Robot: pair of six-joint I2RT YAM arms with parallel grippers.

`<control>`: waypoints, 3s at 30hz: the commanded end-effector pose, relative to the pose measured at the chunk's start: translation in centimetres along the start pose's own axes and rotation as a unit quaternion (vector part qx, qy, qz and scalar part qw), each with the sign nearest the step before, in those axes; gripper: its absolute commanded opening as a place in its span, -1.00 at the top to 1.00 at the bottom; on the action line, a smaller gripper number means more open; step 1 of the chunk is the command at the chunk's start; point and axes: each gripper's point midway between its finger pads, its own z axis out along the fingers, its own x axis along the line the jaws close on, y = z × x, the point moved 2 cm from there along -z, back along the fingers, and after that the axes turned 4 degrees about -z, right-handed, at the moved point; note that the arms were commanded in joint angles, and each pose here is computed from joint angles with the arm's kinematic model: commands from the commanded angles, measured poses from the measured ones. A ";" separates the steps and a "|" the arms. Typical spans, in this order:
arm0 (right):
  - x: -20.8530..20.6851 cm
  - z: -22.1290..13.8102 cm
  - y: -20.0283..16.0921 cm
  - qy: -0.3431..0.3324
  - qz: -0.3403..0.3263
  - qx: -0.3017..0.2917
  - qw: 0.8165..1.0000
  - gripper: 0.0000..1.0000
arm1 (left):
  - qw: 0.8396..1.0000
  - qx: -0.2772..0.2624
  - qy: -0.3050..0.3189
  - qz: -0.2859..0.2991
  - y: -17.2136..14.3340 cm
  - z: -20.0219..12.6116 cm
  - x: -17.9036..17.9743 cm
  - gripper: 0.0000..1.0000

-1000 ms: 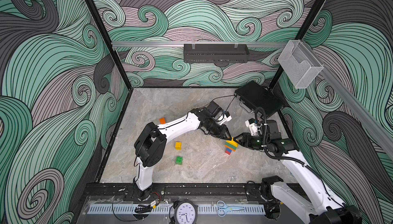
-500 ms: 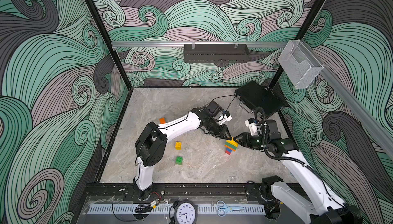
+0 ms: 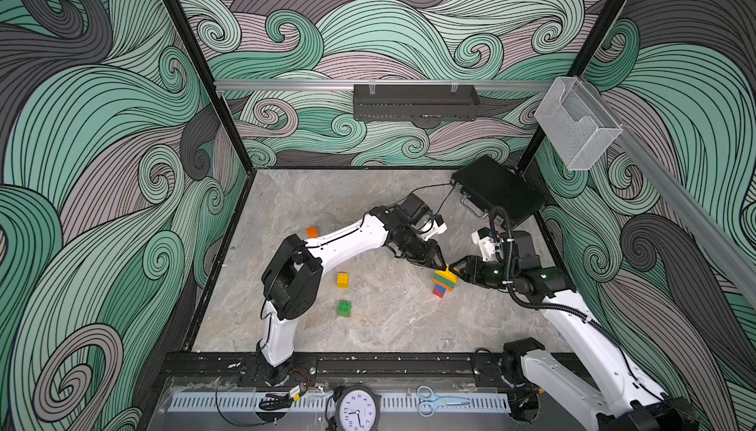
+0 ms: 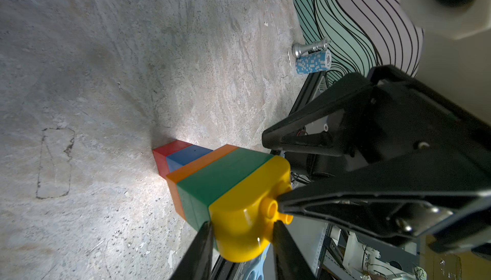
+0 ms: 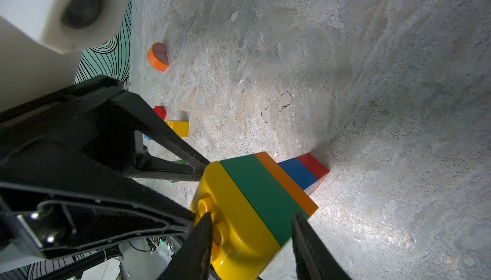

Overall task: Assemble an ice cream with lego
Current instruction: Assemble the lego brick with the lego brick.

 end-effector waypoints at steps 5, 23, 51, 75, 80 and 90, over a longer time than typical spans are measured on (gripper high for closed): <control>-1.2 0.5 -1.5 -0.035 0.011 0.045 0.998 0.02 | 0.995 0.055 0.077 -0.040 -2.4 2.1 3.7 0.24; -0.2 0.2 -0.5 -0.023 -0.018 0.056 0.998 -0.01 | 0.997 -0.002 0.071 -0.032 -0.4 -1.0 2.2 -0.13; 2.1 -2.2 2.0 -0.015 -0.061 0.020 0.998 -0.35 | 0.995 -0.047 0.080 -0.041 -0.2 -4.5 2.3 -0.29; 3.5 -1.1 -0.8 -0.139 -0.231 0.102 0.957 -0.54 | 0.988 -0.074 0.109 -0.078 -1.9 -8.0 5.4 -0.31; 3.8 -0.4 -0.8 -0.141 -0.253 0.114 0.950 -0.46 | 0.988 -0.077 0.109 -0.079 -2.0 -8.1 5.6 -0.32; 4.4 1.6 -0.2 -0.134 -0.323 0.153 0.924 -0.25 | 0.987 -0.078 0.111 -0.080 -2.3 -8.3 5.7 -0.32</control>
